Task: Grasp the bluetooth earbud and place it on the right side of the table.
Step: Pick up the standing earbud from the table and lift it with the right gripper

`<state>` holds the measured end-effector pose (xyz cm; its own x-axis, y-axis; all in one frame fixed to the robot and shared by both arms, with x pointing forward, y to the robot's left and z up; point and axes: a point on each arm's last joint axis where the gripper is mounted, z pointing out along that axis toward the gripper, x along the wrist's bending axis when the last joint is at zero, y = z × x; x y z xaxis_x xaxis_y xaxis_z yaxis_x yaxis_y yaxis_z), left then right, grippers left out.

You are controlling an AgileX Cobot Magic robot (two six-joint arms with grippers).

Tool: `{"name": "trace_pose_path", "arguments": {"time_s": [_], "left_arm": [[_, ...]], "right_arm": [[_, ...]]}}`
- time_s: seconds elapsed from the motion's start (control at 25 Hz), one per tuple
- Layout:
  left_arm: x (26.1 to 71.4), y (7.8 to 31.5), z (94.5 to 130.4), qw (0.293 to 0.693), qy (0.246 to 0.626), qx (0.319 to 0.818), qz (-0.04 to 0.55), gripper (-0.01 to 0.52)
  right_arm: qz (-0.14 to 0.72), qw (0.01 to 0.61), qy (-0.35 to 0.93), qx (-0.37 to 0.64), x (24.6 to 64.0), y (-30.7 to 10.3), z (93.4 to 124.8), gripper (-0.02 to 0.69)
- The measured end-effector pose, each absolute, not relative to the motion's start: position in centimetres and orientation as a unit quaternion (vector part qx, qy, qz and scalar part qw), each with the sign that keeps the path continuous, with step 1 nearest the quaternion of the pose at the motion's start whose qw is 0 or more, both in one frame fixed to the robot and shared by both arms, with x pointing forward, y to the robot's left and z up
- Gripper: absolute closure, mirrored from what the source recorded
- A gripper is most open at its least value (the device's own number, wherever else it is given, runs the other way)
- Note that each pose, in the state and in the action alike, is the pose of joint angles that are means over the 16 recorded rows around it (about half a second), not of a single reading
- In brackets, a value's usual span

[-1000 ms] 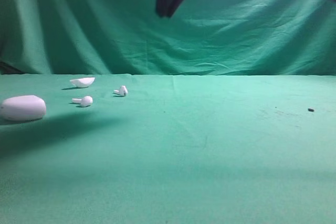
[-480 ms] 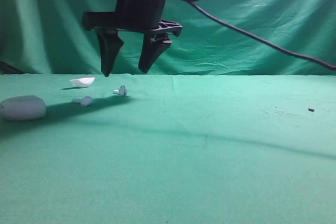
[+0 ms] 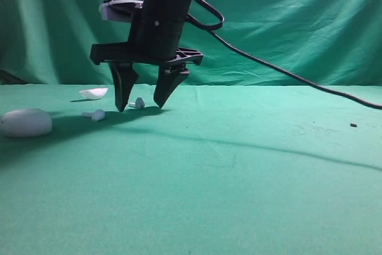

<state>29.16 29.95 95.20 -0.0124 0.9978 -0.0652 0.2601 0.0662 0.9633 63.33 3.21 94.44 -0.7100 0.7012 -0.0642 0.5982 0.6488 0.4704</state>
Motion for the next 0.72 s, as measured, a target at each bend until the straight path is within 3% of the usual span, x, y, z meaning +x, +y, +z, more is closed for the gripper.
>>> {"name": "trace_pose_path", "arguments": {"time_s": [0.24,0.72], "left_arm": [[29.2,29.9,95.2,0.445,0.579,0.544,0.414,0.514],[29.2,29.9,95.2,0.445,0.579,0.544,0.414,0.514]], "right_arm": [[0.210,0.121,0.900,0.362,63.6,3.4,93.4,0.253],[0.207,0.122,0.901,0.362,63.7,3.4,93.6,0.531]]}}
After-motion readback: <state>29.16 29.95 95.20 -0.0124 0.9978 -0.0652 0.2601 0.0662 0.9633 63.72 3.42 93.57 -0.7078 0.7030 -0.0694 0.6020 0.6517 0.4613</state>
